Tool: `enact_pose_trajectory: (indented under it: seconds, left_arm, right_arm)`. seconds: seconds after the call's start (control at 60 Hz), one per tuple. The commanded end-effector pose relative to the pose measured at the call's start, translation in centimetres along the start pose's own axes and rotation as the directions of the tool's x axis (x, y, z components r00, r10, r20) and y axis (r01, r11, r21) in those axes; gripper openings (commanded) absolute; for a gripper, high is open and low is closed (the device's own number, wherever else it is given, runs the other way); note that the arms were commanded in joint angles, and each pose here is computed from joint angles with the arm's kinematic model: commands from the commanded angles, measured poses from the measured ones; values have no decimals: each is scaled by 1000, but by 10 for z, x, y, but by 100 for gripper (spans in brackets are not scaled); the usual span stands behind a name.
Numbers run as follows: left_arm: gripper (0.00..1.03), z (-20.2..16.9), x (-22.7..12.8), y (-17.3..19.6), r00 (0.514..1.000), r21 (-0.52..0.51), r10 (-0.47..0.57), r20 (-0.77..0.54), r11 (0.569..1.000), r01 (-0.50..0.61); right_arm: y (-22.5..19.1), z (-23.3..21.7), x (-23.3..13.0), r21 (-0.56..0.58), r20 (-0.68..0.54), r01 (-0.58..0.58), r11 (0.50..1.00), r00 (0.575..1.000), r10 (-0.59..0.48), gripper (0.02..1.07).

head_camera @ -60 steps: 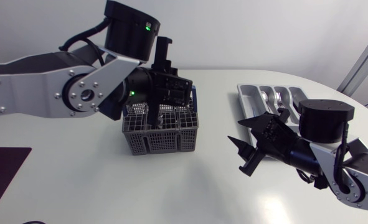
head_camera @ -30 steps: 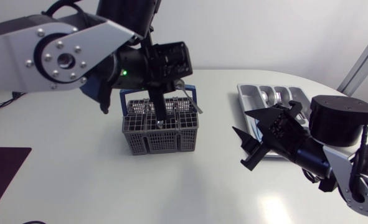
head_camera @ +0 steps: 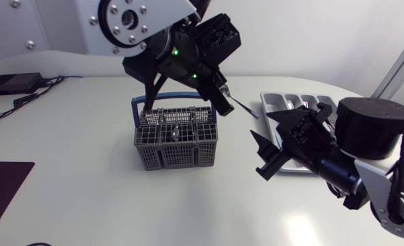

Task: Unload the cutlery basket into the drawer organizer.

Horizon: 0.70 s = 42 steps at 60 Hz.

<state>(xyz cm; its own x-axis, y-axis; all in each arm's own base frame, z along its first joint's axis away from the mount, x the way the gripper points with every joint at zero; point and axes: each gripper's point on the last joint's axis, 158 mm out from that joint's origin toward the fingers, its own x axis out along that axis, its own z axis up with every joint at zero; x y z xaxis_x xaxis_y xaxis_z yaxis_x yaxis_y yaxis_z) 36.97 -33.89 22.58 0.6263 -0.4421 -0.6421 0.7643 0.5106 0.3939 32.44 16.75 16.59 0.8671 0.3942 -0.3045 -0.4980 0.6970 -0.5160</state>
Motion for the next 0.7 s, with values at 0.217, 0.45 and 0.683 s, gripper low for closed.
enact_pose_trajectory:
  seconds: [0.217, 0.45, 0.683]
  left_arm:
    - [3, 4, 11, -44, 996, -6, -84, -35, 996, 84]
    - [3, -1, 13, -44, 995, -5, -85, -51, 996, 85]
    - [3, -4, 12, -50, 993, 5, -96, -63, 995, 96]
  right_arm:
    - [7, 17, 21, 0, -7, -25, 1000, 1000, 25, 69]
    - [13, 13, 28, -27, -30, -35, 999, 999, 34, 68]
    - [11, 10, 30, -47, -47, -25, 999, 999, 22, 41]
